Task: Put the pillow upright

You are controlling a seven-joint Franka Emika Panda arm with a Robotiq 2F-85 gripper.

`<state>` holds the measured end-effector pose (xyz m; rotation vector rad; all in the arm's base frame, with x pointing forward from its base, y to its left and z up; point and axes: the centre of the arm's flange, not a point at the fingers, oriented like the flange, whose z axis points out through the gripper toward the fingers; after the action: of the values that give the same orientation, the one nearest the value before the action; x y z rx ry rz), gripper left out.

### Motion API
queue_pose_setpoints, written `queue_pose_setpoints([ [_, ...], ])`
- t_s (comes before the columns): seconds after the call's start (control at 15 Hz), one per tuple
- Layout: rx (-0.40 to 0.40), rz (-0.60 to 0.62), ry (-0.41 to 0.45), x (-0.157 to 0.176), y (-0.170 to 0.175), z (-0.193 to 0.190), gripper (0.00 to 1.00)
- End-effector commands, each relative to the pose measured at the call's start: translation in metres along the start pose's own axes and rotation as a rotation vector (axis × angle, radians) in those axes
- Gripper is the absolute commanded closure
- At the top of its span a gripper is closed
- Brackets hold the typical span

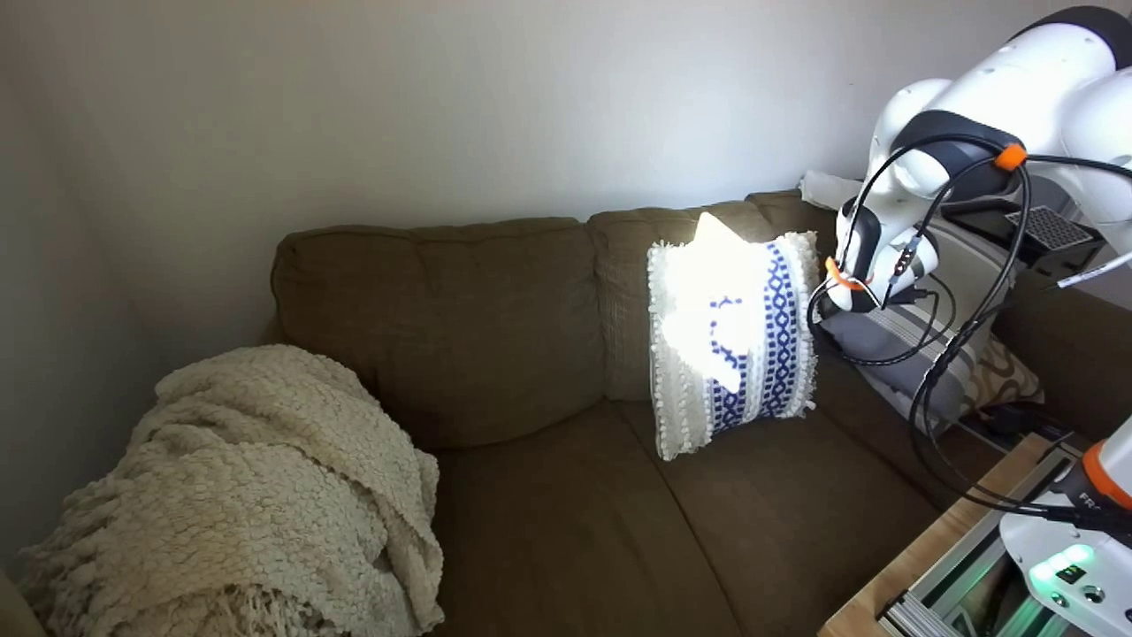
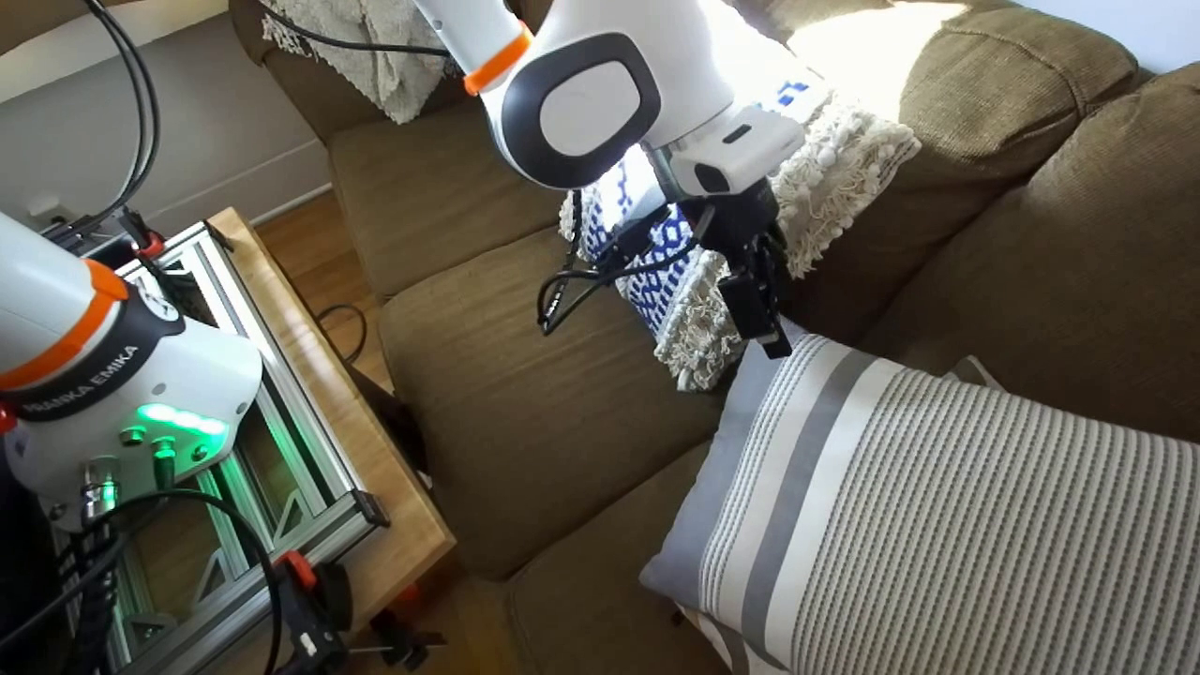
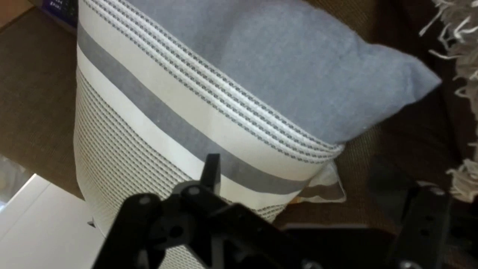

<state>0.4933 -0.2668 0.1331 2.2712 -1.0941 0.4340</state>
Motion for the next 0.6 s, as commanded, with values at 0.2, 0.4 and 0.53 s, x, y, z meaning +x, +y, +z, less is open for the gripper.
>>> queue_pose_setpoints([
  [0.2, 0.057, 0.059, -0.061, 0.017, -0.004, 0.04, 0.0],
  [0.4, 0.086, 0.047, -0.064, 0.027, -0.025, 0.047, 0.0],
  [0.53, 0.066, 0.03, -0.08, 0.032, -0.036, 0.053, 0.0],
])
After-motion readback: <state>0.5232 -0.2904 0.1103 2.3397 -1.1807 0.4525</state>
